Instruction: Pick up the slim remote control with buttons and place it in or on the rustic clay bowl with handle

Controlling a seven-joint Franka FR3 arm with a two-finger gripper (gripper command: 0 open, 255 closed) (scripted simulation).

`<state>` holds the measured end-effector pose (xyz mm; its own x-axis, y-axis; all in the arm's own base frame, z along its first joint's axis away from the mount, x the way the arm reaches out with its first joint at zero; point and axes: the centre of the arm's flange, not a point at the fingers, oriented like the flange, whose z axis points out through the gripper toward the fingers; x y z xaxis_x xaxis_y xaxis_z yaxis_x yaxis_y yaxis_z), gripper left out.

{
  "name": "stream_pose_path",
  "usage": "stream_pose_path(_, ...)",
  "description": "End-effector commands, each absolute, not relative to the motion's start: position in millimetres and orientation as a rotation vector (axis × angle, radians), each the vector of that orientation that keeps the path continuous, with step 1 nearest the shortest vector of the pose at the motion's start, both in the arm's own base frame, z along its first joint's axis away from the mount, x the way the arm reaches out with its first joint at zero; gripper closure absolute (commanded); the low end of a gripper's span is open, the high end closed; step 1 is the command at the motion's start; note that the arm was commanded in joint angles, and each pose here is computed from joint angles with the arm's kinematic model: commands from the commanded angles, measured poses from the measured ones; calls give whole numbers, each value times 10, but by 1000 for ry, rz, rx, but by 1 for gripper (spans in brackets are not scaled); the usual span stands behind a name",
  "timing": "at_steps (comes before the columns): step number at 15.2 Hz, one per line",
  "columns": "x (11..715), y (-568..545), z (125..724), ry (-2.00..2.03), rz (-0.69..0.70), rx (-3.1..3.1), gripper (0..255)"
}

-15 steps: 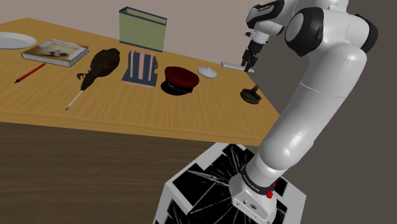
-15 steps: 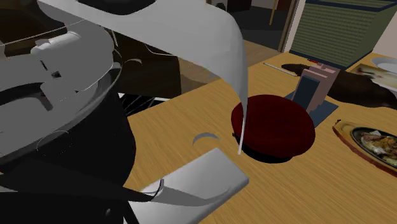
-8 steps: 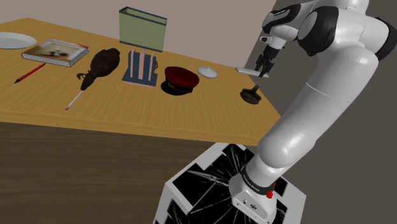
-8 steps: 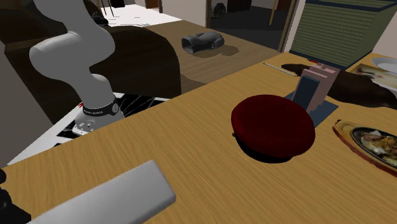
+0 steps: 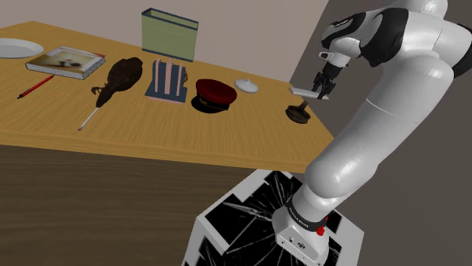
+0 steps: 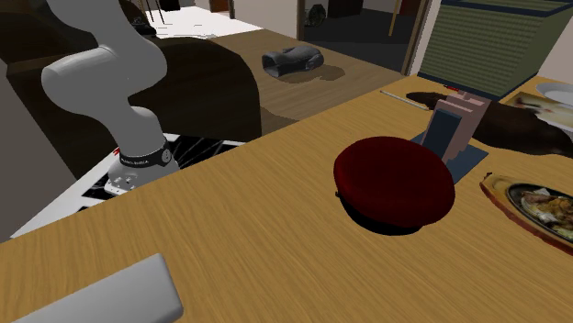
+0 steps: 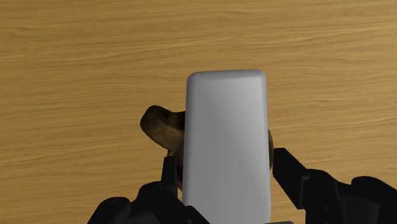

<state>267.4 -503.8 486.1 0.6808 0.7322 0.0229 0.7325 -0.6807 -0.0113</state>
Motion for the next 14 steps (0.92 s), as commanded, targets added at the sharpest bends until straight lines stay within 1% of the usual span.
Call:
stream_pose_path(1, 2681, -5038, 4746, -1248, -26, -2862, 255)
stream_pose_path(9, 2681, -5038, 4324, -1248, -26, -2862, 255)
stream_pose_path(14, 2681, -5038, 4310, -1248, -26, -2862, 255)
